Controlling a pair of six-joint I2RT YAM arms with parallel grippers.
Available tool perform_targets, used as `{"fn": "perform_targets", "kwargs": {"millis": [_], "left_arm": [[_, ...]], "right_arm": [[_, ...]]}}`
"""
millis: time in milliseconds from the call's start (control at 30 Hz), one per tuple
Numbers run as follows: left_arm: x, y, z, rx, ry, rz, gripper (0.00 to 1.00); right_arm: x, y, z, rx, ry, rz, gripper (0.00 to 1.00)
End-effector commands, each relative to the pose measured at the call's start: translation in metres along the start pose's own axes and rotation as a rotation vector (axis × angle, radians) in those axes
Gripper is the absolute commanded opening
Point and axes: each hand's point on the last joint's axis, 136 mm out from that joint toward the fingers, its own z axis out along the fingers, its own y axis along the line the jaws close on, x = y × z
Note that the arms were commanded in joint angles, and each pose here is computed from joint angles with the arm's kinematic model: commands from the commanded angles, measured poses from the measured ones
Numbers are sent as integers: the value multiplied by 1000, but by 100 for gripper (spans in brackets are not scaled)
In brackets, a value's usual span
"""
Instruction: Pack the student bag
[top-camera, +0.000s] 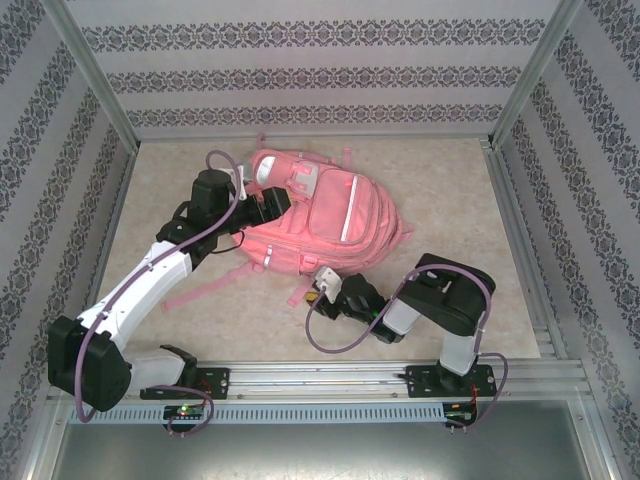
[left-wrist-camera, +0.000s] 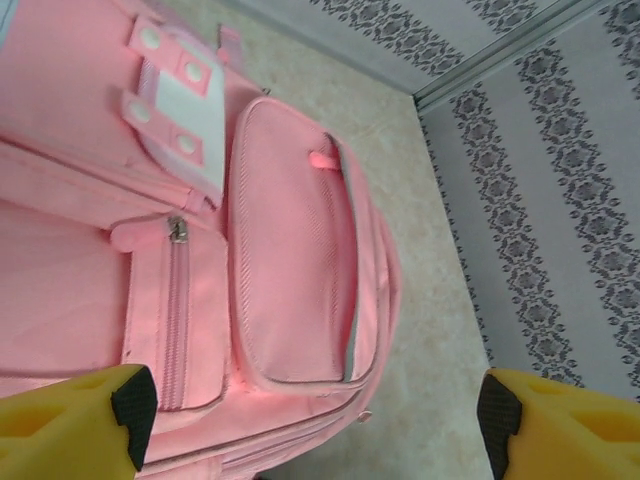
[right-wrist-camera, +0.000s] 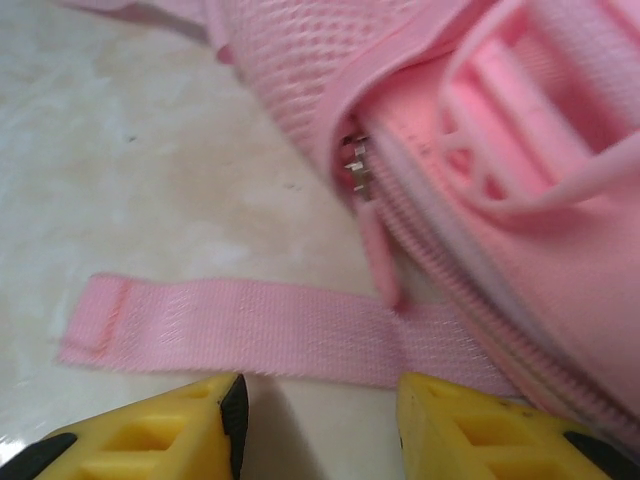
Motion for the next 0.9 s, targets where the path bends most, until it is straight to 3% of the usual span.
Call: {"fn": "perform_targets", "kwargs": {"millis": [0,400,600,867], "left_arm": [[-18,-8,-5,43,-88,47,83],[-15,-6,4,113,-71,-26,81],[-14,-5,6,126,-68,-37,80],[-14,-1,9,123,-66,-51,80]], "right_arm": [[-29,-9,-1,39,-143,19,45],[-15,-9,1,61,-127,3,51],[-43,-17,10,119,-194,10,53],[-46,-16,18,121,-200,-5,52]]}}
